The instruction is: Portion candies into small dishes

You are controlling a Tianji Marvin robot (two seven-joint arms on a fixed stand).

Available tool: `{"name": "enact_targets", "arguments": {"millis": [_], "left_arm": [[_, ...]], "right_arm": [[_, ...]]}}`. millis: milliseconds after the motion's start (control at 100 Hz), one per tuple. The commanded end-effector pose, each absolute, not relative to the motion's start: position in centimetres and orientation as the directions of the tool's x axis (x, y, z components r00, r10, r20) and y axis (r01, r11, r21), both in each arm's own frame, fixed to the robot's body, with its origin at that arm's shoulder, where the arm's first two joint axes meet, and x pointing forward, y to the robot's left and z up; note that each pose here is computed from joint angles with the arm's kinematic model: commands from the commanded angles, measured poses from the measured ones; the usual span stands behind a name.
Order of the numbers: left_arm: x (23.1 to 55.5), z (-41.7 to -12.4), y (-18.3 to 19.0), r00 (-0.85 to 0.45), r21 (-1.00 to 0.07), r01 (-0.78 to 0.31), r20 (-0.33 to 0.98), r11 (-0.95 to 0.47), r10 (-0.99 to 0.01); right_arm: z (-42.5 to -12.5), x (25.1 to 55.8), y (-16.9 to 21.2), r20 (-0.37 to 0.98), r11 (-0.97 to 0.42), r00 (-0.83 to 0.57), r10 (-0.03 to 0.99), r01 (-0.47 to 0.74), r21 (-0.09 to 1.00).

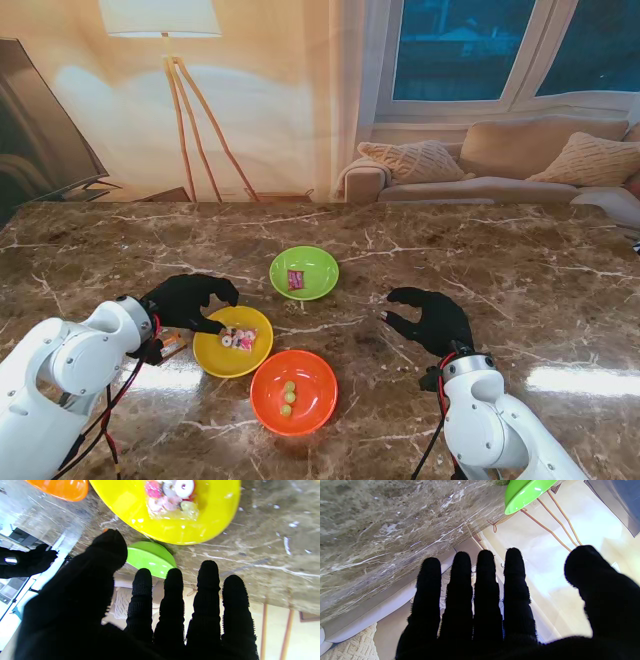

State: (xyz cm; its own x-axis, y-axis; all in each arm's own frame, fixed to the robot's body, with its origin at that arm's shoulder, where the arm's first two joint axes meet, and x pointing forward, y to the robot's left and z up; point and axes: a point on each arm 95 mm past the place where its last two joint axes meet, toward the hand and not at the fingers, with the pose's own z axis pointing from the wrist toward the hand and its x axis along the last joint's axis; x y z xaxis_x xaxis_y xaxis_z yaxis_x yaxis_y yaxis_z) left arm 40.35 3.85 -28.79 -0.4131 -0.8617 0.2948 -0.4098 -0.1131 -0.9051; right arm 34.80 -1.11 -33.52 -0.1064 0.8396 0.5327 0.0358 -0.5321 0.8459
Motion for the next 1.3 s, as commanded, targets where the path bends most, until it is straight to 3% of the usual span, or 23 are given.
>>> {"name": "enact_targets", "arguments": {"millis": [0, 320, 530, 780, 1290], "left_arm": [[40.0, -28.5, 4.5, -0.392, -0.909, -0.402, 0.281, -0.112, -0.876], [38.0, -27.5, 8.8, -0.250, -0.918, -0.392, 0.172, -0.063, -0.953], [37.1, -28.7, 10.6, -0.152, -0.918, -0.396, 0.074, -0.008, -0.986], [36.9, -31.5, 10.6, -0.077, -0.892, -0.450, -0.005, 0.039, -0.997], [36.7, -35.2, 9.9, -0.058, -0.876, -0.471, -0.086, 0.103, -0.995]], "right_arm": [[-34.0, 34.5, -1.0, 0.536, -0.533, -0.096, 0.839, 0.054, 0.844], [-34.0, 34.5, -1.1, 0.535, -0.533, -0.095, 0.839, 0.053, 0.845], [-34.0, 34.5, -1.1, 0.535, -0.532, -0.099, 0.839, 0.054, 0.845], [-33.9, 34.5, -1.1, 0.535, -0.533, -0.102, 0.838, 0.055, 0.845], [-34.0, 34.4, -1.1, 0.538, -0.535, -0.101, 0.837, 0.062, 0.843]]}}
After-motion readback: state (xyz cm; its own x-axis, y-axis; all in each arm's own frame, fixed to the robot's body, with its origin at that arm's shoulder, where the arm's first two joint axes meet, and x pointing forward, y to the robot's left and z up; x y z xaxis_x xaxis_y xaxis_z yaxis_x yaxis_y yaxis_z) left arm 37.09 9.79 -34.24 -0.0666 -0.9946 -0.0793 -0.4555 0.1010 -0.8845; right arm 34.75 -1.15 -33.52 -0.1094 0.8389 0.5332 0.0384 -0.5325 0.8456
